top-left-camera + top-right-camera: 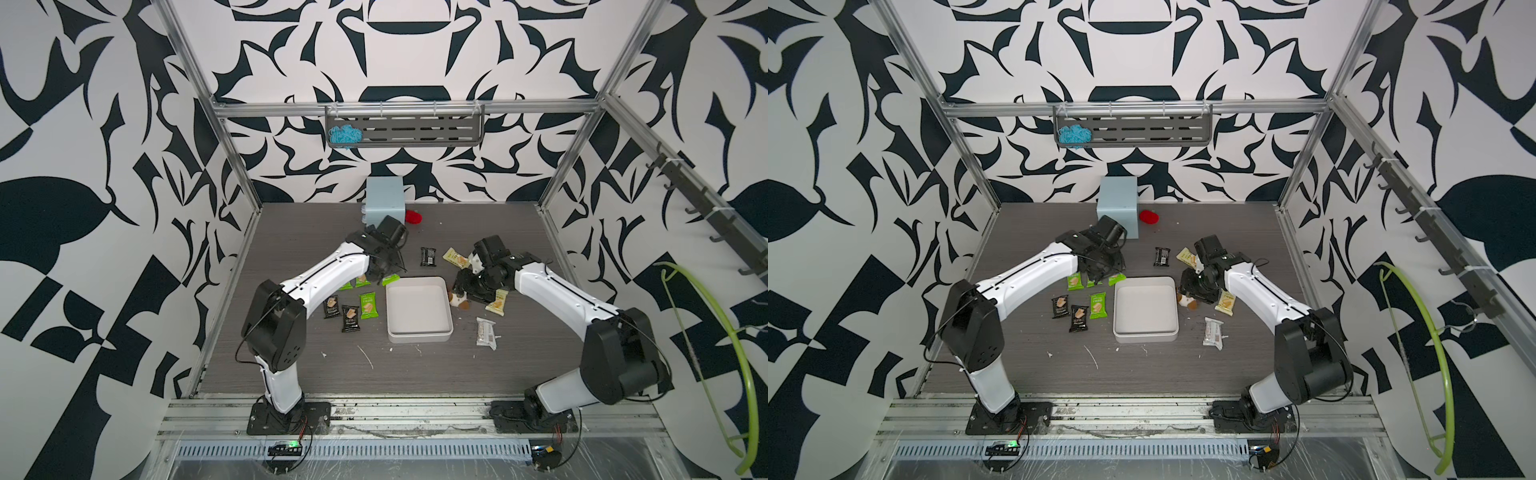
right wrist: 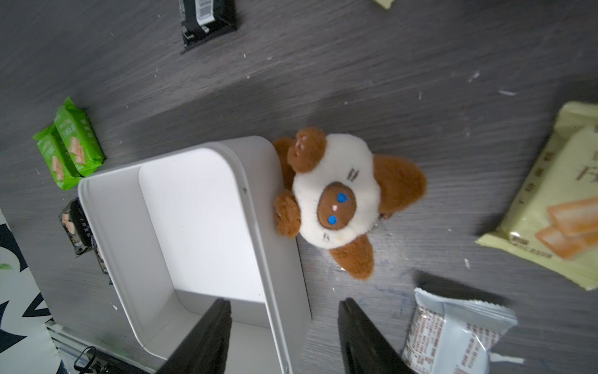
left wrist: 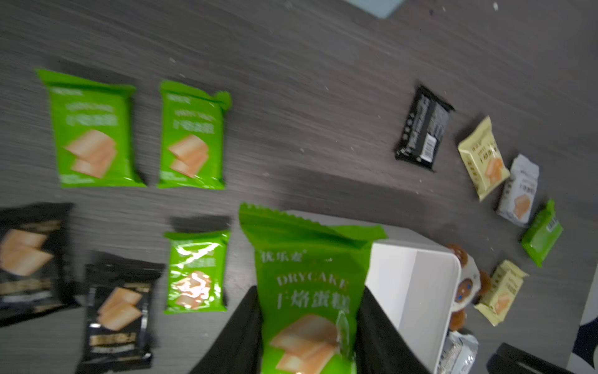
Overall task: Take the cookies out of the storage box
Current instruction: Place the cookie at the center of the board.
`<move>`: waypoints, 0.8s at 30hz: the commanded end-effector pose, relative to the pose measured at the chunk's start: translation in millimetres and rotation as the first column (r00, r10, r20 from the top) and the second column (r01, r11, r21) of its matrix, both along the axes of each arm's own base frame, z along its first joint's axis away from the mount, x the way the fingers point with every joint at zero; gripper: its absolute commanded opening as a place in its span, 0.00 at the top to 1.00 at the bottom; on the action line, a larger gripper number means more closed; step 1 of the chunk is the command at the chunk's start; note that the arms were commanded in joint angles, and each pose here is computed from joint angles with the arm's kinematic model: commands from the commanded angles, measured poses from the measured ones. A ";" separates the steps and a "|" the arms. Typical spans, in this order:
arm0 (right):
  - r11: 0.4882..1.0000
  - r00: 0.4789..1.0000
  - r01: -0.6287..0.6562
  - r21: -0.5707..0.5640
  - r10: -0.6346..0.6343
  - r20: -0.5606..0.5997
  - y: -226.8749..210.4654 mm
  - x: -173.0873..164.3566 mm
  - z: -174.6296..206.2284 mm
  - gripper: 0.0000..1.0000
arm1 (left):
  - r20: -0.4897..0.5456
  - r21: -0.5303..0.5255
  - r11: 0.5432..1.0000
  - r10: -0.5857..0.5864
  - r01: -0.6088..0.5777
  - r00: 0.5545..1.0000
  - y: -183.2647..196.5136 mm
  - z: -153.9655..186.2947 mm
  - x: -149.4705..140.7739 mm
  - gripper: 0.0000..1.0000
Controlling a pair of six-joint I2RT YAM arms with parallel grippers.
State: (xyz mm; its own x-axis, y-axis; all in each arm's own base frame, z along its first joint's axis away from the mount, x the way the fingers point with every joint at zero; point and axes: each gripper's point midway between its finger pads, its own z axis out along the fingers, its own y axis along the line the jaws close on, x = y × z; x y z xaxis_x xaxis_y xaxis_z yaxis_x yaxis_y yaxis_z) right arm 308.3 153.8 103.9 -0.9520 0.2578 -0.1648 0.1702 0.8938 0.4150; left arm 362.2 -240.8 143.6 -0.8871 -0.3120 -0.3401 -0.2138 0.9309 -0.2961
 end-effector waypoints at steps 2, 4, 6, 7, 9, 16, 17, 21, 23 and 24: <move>0.999 0.995 0.042 0.003 -0.043 0.087 3.9 30.7 20.3 0.42 | -0.023 0.025 0.999 0.040 -0.040 0.999 56.1 -5.4 15.7 0.54; 0.998 0.994 0.056 -0.006 -0.055 0.089 4.0 38.3 18.5 0.42 | -0.025 0.028 0.996 0.087 -0.086 0.996 84.1 -8.7 27.8 0.54; 0.998 0.994 0.067 -0.017 -0.065 0.089 3.8 45.3 16.2 0.43 | -0.031 0.032 0.993 0.117 -0.116 0.993 106.2 -13.1 36.7 0.54; 0.997 0.993 0.075 -0.027 -0.072 0.091 2.8 48.5 15.7 0.43 | -0.037 0.036 0.991 0.128 -0.126 0.991 116.2 -17.0 40.7 0.54; 0.995 0.990 0.090 -0.040 -0.085 0.109 0.9 55.2 17.8 0.43 | -0.048 0.046 0.987 0.155 -0.153 0.987 135.2 -24.7 47.6 0.54; 0.983 0.975 0.162 -0.091 -0.145 0.170 -10.4 73.5 24.3 0.43 | -0.099 0.043 0.971 0.239 -0.236 0.966 183.2 -57.2 55.3 0.53; 0.981 0.973 0.168 -0.094 -0.150 0.175 -11.1 75.2 25.4 0.43 | -0.107 0.046 0.969 0.244 -0.241 0.964 186.6 -60.8 55.4 0.54; 0.973 0.964 0.200 -0.116 -0.175 0.200 -17.0 81.3 28.7 0.43 | -0.134 0.071 0.970 0.241 -0.233 0.961 192.2 -77.1 56.3 0.54; 0.969 0.959 0.217 -0.121 -0.188 0.214 -19.6 83.0 31.3 0.43 | -0.153 0.074 0.970 0.239 -0.230 0.959 191.4 -85.5 56.8 0.54; 0.967 0.957 0.221 -0.129 -0.190 0.220 -21.5 83.1 32.2 0.43 | -0.162 0.075 0.971 0.238 -0.229 0.958 190.9 -89.7 57.4 0.54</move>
